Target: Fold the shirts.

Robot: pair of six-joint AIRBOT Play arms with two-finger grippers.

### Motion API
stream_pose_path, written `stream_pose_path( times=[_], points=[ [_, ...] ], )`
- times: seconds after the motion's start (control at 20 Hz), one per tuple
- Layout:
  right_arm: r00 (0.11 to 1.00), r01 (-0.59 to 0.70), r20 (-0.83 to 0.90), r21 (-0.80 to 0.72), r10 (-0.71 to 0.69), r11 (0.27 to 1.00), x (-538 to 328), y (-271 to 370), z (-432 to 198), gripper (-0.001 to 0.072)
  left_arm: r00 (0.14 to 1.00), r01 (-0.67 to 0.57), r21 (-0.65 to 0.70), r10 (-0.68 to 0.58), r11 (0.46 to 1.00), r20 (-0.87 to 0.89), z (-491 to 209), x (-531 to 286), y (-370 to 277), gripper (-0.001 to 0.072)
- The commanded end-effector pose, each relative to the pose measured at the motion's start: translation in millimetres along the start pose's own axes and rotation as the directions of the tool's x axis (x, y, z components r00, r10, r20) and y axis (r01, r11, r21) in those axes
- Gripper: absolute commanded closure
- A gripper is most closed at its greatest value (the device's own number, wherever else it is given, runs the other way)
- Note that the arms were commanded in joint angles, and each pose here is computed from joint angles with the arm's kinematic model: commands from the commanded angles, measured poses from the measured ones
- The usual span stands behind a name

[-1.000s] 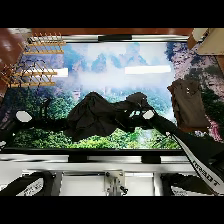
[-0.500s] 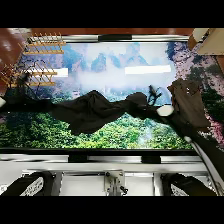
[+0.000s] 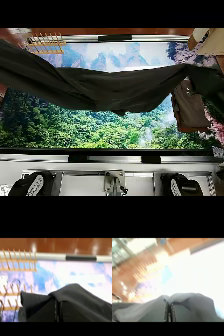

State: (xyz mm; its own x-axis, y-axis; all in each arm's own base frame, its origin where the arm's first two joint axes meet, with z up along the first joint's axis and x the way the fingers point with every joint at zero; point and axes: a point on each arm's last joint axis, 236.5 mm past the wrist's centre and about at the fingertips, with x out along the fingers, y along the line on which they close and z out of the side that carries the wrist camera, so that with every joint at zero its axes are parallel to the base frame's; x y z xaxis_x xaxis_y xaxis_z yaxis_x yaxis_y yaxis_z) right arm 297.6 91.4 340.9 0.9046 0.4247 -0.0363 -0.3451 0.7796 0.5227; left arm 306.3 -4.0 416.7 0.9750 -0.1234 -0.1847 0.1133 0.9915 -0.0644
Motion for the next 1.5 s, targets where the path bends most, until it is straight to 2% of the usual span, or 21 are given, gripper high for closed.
stream_pose_path(
  times=[0.0, 0.1, 0.2, 0.35, 0.45, 0.6, 0.8, 0.95, 1.05, 1.2, 1.25, 1.3, 1.35, 1.4, 1.45],
  points=[
    [0.983, -0.04, 0.171, -0.148, 0.066, 0.988, -51, 59, 61, 0.0644, 0.979, -0.041, 0.03, 0.034, 0.999, 0.201, 50, -55, -15, 0.0669],
    [0.975, 0.03, 0.222, -0.225, 0.022, 0.974, -63, 61, 81, 0.0644, 0.973, -0.099, 0.065, 0.083, 0.993, 0.215, 51, -71, -10, 0.0669],
    [0.972, 0.121, 0.224, -0.193, -0.077, 0.974, -65, 40, 84, 0.0644, 0.985, -0.147, 0.092, 0.137, 0.985, 0.109, 26, -66, 3, 0.0669],
    [0.966, 0.211, 0.19, -0.198, -0.174, 0.957, -48, 7, 81, 0.0644, 0.988, -0.149, 0.077, 0.151, 0.986, -0.017, -11, -42, 17, 0.0669],
    [0.971, 0.229, 0.104, -0.14, -0.216, 0.963, -16, -23, 67, 0.0644, 0.985, -0.128, 0.037, 0.132, 0.991, -0.113, -42, -13, 27, 0.0669],
    [0.943, 0.305, -0.127, -0.038, -0.308, 0.952, 50, -96, 16, 0.0644, 0.941, -0.096, -0.071, 0.067, 0.993, -0.331, -121, 50, 47, 0.0669],
    [0.877, 0.41, -0.317, 0.104, -0.36, 0.906, 151, -207, -68, 0.0643, 0.8, -0.117, -0.238, -0.051, 0.964, -0.598, -250, 136, 74, 0.0669],
    [0.889, 0.43, -0.318, 0.339, -0.329, 0.837, 215, -250, -122, 0.0643, 0.74, -0.129, -0.322, -0.125, 0.938, -0.661, -311, 193, 75, 0.0668],
    [0.9, 0.432, -0.279, 0.471, -0.335, 0.769, 241, -265, -143, 0.0643, 0.739, -0.129, -0.388, -0.173, 0.913, -0.651, -333, 222, 65, 0.0668],
    [0.89, 0.449, -0.306, 0.455, -0.338, 0.769, 256, -265, -175, 0.0641, 0.736, -0.121, -0.446, -0.221, 0.887, -0.639, -353, 245, 47, 0.0667],
    [0.886, 0.453, -0.328, 0.452, -0.328, 0.769, 258, -263, -185, 0.0599, 0.726, -0.117, -0.447, -0.23, 0.887, -0.648, -358, 247, 43, 0.0635],
    [0.884, 0.452, -0.341, 0.453, -0.319, 0.769, 258, -260, -188, 0.0374, 0.71, -0.112, -0.45, -0.246, 0.886, -0.66, -362, 244, 38, 0.0409],
    [0.886, 0.445, -0.348, 0.448, -0.307, 0.776, 257, -255, -186, 0.0157, 0.682, -0.102, -0.455, -0.271, 0.885, -0.679, -364, 237, 33, 0.0049],
    [0.891, 0.42, -0.353, 0.396, -0.287, 0.817, 250, -248, -175, 0.0157, 0.634, -0.09, -0.45, -0.298, 0.888, -0.714, -364, 223, 31, -0.0013],
    [0.894, 0.377, -0.36, 0.288, -0.266, 0.88, 239, -239, -160, 0.0157, 0.563, -0.079, -0.436, -0.321, 0.897, -0.762, -363, 203, 33, -0.0013]
  ],
)
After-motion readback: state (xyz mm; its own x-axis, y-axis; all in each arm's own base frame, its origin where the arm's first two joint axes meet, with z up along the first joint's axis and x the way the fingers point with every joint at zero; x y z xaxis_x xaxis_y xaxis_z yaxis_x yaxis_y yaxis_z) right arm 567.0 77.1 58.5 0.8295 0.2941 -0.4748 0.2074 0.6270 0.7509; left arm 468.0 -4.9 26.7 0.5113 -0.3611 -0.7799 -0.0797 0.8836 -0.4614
